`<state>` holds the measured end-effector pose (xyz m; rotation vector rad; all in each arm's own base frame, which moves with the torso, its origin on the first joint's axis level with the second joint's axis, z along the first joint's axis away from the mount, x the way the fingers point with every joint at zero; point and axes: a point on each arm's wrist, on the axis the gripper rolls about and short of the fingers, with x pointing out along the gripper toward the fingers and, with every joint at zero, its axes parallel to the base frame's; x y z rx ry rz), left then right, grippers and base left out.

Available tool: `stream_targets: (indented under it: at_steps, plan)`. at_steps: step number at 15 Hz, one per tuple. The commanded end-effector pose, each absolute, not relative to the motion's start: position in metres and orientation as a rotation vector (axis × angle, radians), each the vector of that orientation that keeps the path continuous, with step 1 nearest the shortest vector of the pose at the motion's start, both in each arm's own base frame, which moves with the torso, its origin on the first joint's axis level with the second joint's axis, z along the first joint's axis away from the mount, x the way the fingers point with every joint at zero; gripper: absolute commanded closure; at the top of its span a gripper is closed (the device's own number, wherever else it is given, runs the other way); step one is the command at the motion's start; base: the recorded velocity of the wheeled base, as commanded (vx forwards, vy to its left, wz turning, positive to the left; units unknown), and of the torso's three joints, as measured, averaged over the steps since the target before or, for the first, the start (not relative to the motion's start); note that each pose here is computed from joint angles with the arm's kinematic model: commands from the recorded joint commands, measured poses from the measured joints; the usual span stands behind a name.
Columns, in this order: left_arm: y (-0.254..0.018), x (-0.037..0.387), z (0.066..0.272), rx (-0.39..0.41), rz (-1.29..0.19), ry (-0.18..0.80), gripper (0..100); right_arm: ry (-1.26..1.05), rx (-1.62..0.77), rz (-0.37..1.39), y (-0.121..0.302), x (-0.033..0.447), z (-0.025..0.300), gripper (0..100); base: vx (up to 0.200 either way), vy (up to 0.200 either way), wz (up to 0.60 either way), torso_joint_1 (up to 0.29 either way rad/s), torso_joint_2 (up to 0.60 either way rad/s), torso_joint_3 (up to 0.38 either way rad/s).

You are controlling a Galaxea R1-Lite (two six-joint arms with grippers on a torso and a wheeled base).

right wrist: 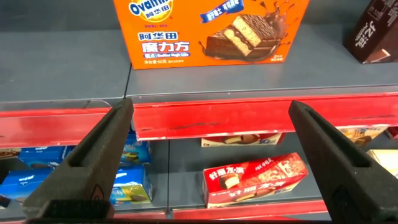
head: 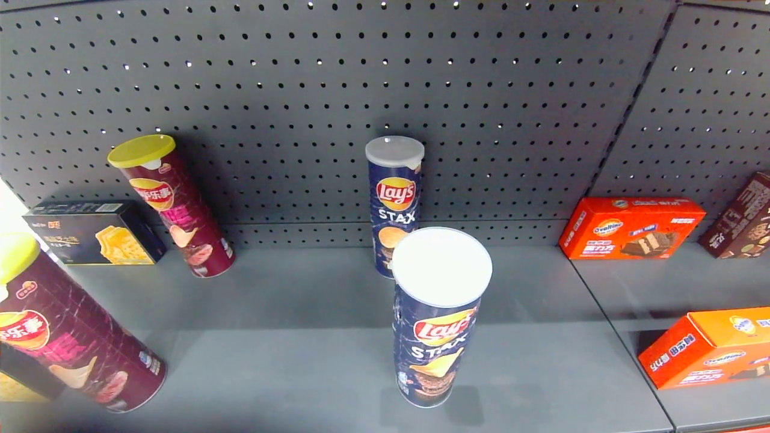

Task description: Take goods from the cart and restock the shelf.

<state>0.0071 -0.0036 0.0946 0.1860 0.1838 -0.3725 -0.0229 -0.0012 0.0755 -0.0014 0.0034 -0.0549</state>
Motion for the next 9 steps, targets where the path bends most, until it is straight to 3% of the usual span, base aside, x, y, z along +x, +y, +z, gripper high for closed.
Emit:
stream_targets:
  at_steps: [1, 3, 9]
  plan:
    - [-0.0006, -0.0159, 0.0780, 0.145, -0.125, 0.074, 0, 0.003, -0.002, -0.055, -0.0012, -0.0230, 0.0754, 0, 0.000, 0.000, 0.00, 0.000, 0.00, 0.000]
    - [-0.0016, -0.0228, 0.0753, 0.113, -0.058, -0.002, 0, 0.003, -0.002, -0.055, -0.0012, -0.0230, 0.0754, 0, 0.000, 0.000, 0.00, 0.000, 0.00, 0.000]
    - [-0.0016, -0.0228, 0.0752, 0.084, -0.063, 0.000, 0, 0.003, -0.002, -0.055, -0.0012, -0.0230, 0.0754, 0, 0.000, 0.000, 0.00, 0.000, 0.00, 0.000]
